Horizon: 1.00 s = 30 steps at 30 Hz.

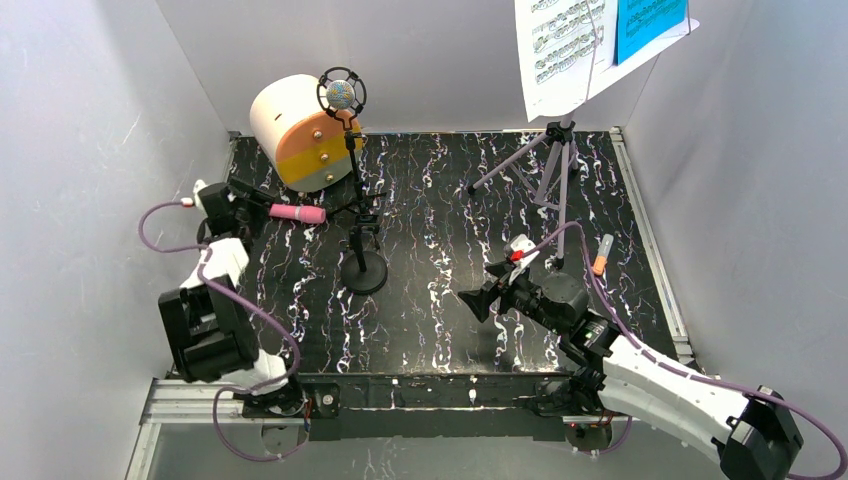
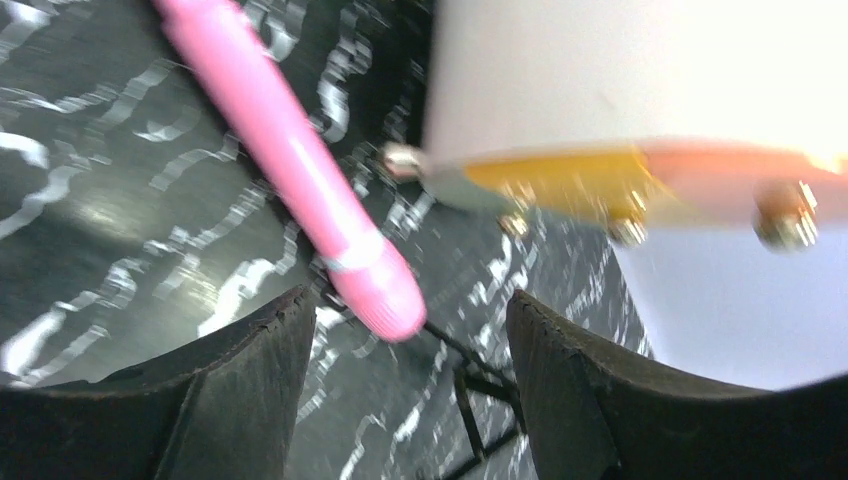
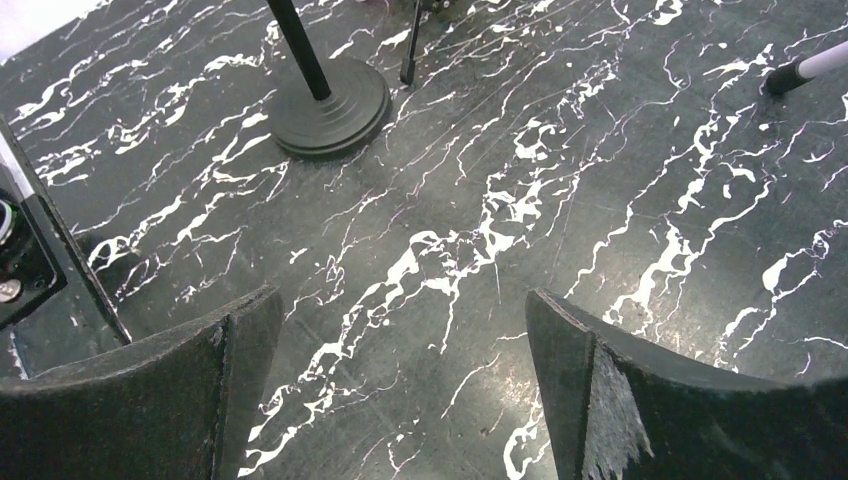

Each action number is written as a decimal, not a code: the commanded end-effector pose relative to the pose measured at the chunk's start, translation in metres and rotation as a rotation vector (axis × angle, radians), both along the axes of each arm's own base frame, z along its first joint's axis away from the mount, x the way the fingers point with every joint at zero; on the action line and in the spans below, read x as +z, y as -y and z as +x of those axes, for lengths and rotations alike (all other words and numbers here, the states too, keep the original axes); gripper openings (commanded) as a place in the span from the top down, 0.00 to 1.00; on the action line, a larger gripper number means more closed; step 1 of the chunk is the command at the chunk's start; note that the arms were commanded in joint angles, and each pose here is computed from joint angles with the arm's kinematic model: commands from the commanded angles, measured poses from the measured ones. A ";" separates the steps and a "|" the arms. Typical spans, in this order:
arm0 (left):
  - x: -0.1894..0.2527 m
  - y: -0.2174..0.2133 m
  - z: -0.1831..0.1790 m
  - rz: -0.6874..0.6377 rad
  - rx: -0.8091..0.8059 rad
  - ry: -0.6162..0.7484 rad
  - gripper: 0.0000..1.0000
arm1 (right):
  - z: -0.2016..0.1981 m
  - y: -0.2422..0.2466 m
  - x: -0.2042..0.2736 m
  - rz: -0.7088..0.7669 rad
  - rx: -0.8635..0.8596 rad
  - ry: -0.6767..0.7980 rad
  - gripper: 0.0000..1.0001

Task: Pack up the instrument practice props
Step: Place the microphone at the center of the board, then pick up the microphone stand at the center of the board.

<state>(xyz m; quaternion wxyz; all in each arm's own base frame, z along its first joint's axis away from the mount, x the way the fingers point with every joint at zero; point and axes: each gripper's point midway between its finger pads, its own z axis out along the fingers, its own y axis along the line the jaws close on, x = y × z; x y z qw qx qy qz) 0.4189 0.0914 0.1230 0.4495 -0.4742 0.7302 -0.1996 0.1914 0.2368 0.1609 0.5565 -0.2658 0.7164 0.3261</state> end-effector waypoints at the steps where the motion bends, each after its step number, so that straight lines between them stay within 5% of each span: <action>1: 0.011 0.049 -0.027 0.127 -0.158 -0.032 0.32 | 0.003 -0.006 0.017 0.018 0.017 0.044 0.01; 12: -0.012 0.105 -0.107 0.165 -0.286 -0.014 0.26 | -0.001 -0.013 0.017 0.024 0.070 0.059 0.01; 20: 0.008 0.120 -0.136 0.432 -0.559 -0.069 0.21 | -0.007 -0.013 0.022 0.048 0.097 0.084 0.01; 30: 0.070 0.180 -0.142 0.762 -0.949 0.279 0.22 | -0.013 -0.013 0.027 0.066 0.121 0.099 0.01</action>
